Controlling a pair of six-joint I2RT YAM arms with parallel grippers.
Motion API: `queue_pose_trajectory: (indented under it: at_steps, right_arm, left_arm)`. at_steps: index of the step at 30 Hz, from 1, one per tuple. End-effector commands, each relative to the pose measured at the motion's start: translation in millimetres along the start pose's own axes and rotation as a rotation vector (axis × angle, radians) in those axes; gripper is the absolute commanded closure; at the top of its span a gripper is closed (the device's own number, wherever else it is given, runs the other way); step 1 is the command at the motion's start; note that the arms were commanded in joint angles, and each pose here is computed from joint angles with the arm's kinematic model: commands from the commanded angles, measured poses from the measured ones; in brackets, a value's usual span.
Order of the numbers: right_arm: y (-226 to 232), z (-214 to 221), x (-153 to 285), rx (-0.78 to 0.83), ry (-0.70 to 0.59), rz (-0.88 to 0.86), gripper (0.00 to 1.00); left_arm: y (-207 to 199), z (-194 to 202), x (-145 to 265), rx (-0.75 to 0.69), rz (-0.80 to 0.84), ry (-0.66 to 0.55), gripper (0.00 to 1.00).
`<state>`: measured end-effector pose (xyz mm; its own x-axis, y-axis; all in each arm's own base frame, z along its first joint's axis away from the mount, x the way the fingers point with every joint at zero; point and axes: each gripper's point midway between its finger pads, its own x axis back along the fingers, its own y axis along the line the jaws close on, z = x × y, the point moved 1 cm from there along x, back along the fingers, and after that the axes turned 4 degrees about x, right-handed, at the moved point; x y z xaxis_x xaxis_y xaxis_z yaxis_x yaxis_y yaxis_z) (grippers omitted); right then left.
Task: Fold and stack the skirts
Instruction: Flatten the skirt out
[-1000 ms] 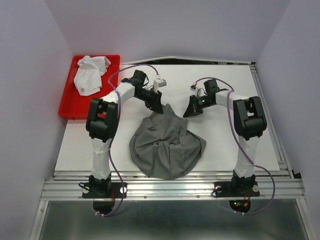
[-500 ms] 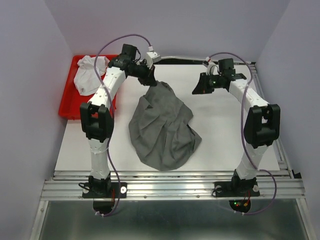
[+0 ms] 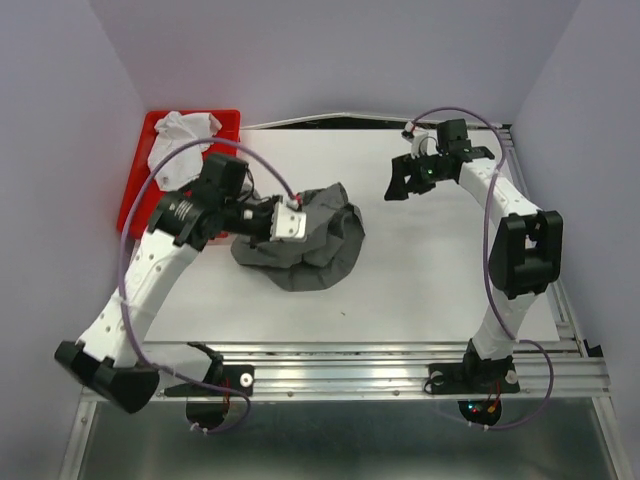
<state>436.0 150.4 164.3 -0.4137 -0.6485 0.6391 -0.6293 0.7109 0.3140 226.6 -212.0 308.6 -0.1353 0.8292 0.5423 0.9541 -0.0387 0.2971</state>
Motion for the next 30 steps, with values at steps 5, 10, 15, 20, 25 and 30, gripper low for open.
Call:
queue_pose_trajectory:
  at_steps: [5, 10, 15, 20, 25, 30]
  right_arm:
    - [29, 52, -3, -0.014, 0.098, -0.158, 0.14]
    - [77, 85, -13, -0.063, 0.166, -0.286, 0.15]
    - [101, 111, -3, -0.120, 0.198, -0.351, 0.17]
    - [106, 118, 4, -0.126, 0.207, -0.341, 0.20]
    - [112, 121, 6, -0.154, 0.189, -0.358, 0.22]
    - [114, 130, 8, -0.172, 0.201, -0.355, 0.26]
  left_arm:
    - [-56, 69, -25, 0.077, 0.019, 0.068, 0.99]
    - [-74, 112, -46, 0.245, 0.008, 0.130, 0.60]
    - [-79, 109, -42, 0.186, 0.071, 0.142, 0.13]
    - [-65, 79, -42, 0.133, 0.141, 0.163, 0.07]
    - [-22, 50, -53, 0.065, 0.083, 0.177, 0.07]
    - [15, 54, -80, 0.000, 0.141, 0.252, 0.21]
